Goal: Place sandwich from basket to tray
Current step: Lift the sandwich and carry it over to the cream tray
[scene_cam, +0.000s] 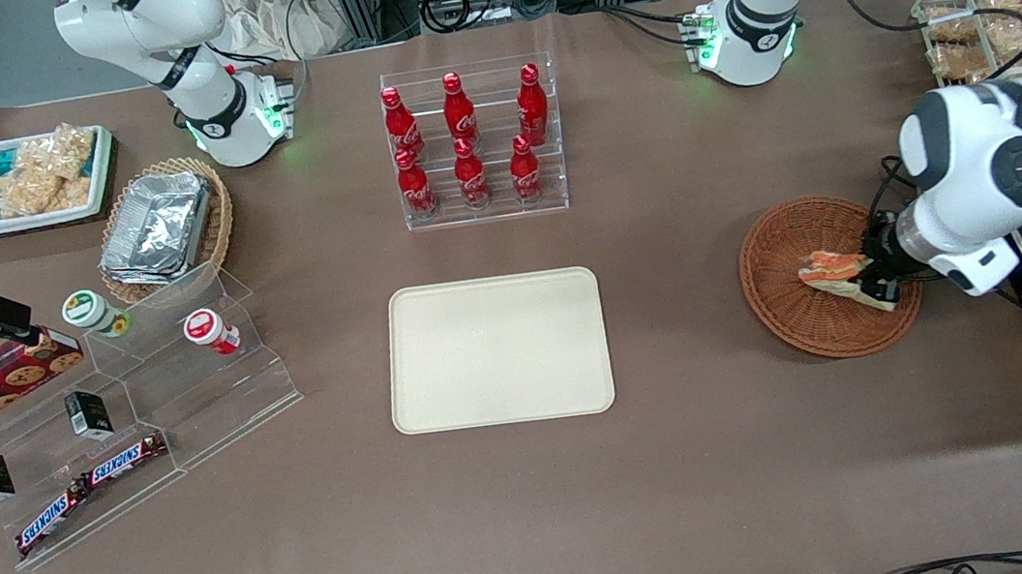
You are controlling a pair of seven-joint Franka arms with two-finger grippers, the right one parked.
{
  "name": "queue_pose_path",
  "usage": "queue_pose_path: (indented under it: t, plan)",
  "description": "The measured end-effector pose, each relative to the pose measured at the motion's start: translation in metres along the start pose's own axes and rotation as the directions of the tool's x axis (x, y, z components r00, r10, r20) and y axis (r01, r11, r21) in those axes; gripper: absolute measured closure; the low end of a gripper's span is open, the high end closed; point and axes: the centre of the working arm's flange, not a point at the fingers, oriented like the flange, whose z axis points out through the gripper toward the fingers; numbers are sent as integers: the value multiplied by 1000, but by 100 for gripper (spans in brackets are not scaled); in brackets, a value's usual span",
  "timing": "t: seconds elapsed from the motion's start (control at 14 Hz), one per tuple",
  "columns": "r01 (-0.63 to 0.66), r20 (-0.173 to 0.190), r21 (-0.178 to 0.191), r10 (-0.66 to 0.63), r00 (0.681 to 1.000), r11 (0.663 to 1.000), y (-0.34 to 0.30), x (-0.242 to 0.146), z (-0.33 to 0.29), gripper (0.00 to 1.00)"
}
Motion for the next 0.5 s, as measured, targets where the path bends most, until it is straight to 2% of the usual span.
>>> queue_pose_path:
  t: [0.07, 0.14, 0.29, 0.36, 0.5]
  plan:
    - [-27, -3, -4, 27, 1000, 1000, 12, -11, -32, 85]
    - [-71, -7, -20, 71, 997, 997, 23, -28, -62, 85]
    - [-220, -21, -85, 219, 975, 972, 42, -77, -108, 85]
    - [-309, -26, -107, 308, 951, 945, 49, -105, -121, 85]
    - [-497, -15, -110, 499, 866, 861, 59, -175, -118, 85]
